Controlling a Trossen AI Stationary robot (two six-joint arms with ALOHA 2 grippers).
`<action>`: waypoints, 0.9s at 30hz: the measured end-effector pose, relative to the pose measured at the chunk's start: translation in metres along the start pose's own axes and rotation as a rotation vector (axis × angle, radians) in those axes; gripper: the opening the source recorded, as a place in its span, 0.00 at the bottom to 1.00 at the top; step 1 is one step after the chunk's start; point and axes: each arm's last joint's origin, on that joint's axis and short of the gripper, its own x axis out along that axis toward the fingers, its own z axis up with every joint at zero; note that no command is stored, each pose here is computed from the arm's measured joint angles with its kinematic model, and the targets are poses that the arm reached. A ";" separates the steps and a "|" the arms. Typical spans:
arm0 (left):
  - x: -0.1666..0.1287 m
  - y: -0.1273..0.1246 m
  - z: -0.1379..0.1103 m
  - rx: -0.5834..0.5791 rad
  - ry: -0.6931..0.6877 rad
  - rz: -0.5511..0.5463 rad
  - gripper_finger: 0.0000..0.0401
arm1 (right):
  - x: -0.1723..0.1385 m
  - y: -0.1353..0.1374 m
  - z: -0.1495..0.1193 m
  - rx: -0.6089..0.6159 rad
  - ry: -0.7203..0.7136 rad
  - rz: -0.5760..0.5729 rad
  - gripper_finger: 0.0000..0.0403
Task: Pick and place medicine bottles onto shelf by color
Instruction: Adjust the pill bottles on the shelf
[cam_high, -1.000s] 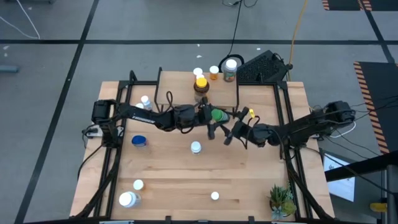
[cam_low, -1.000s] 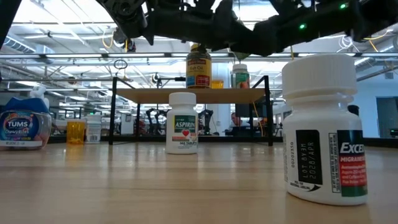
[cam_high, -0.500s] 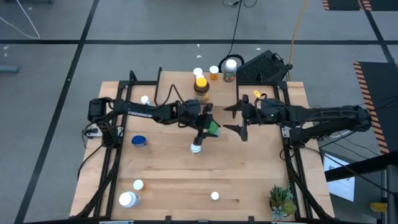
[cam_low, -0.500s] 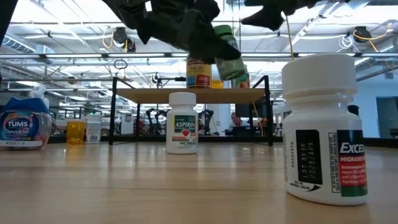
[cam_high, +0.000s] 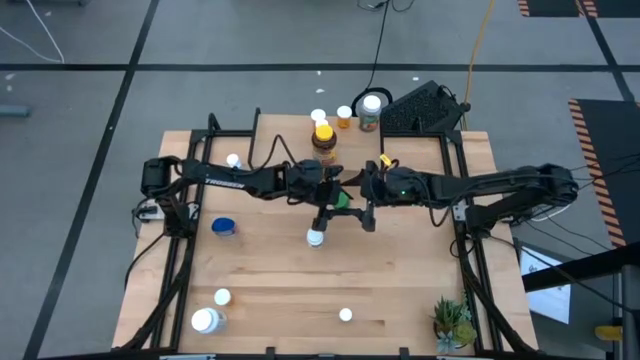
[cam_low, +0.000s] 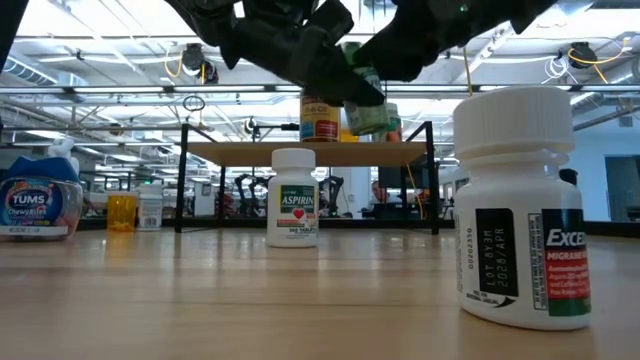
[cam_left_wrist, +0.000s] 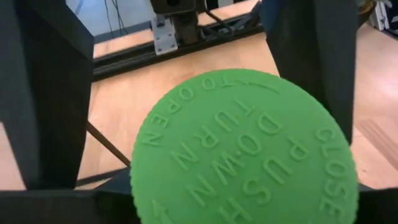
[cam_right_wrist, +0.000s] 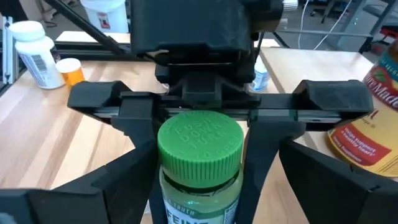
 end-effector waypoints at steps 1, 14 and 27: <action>0.000 0.000 -0.001 -0.001 0.004 -0.001 0.53 | 0.001 0.000 0.000 -0.001 0.000 0.000 0.83; 0.000 0.003 0.001 -0.048 0.016 0.112 0.53 | 0.003 0.000 0.000 0.065 -0.013 -0.001 0.60; -0.003 0.007 0.006 -0.108 -0.007 0.190 0.76 | -0.012 -0.002 0.006 0.057 -0.022 -0.079 0.46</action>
